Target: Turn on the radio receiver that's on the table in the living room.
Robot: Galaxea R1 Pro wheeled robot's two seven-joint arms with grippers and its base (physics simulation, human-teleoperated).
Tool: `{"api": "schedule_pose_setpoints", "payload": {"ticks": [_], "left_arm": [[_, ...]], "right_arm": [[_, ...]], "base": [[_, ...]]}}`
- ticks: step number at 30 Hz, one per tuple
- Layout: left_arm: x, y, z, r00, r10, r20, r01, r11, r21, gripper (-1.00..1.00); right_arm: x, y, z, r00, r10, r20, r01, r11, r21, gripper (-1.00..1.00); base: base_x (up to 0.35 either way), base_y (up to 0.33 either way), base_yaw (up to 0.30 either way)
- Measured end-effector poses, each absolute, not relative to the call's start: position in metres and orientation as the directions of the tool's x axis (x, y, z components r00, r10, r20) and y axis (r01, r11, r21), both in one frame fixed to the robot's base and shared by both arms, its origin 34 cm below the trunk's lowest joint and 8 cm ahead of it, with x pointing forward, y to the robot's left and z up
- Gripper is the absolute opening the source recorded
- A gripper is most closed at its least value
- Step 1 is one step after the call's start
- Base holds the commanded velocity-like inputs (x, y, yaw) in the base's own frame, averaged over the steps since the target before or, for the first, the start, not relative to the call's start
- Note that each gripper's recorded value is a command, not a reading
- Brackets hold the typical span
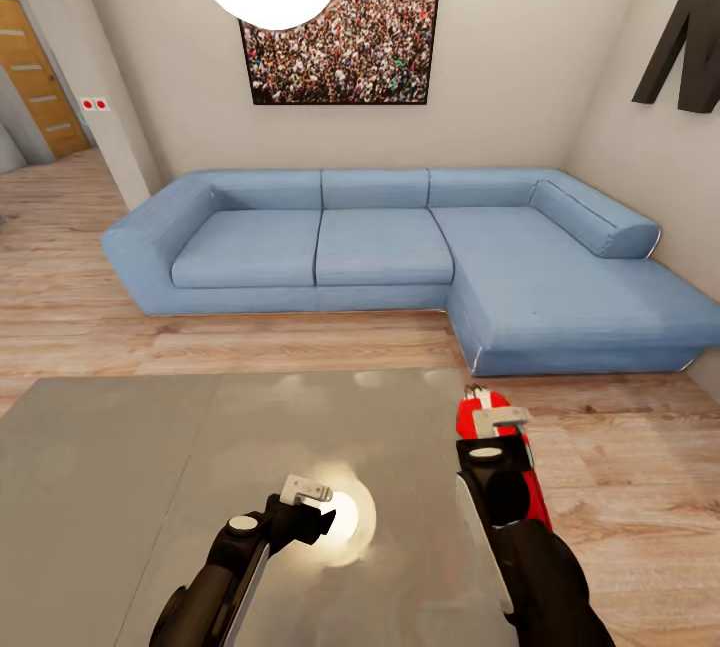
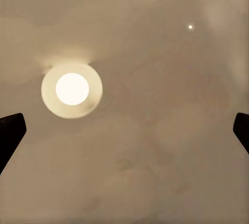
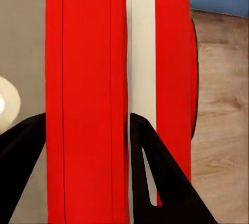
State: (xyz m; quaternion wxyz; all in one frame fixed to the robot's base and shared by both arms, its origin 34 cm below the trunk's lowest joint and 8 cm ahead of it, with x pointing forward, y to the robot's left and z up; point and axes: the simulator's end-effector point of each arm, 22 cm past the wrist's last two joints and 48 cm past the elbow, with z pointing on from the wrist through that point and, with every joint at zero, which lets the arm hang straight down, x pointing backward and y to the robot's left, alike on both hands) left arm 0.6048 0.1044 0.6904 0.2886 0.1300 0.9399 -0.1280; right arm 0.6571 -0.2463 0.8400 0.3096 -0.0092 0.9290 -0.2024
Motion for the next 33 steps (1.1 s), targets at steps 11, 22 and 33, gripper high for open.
{"api": "schedule_pose_setpoints", "payload": {"ticks": [11,22,33], "left_arm": [[0.605,0.106,0.690,-0.799,0.171,-0.576,0.318,0.934,-0.164,1.00],[0.605,0.106,0.690,-0.799,0.171,-0.576,0.318,0.934,-0.164,1.00],[0.605,0.106,0.690,-0.800,0.170,-0.576,0.318,0.934,-0.165,1.00]], "right_arm": [[0.661,-0.245,0.905,-0.723,-0.368,-0.584,0.184,0.713,-0.677,-1.00],[0.659,-0.251,0.921,-0.714,-0.467,-0.522,0.210,0.569,-0.795,-1.00],[0.682,-0.247,0.910,-0.551,-0.724,-0.415,0.243,0.337,-0.910,-1.00]], "base": [[0.000,0.000,0.000],[0.000,0.000,0.000],[0.000,0.000,0.000]]}}
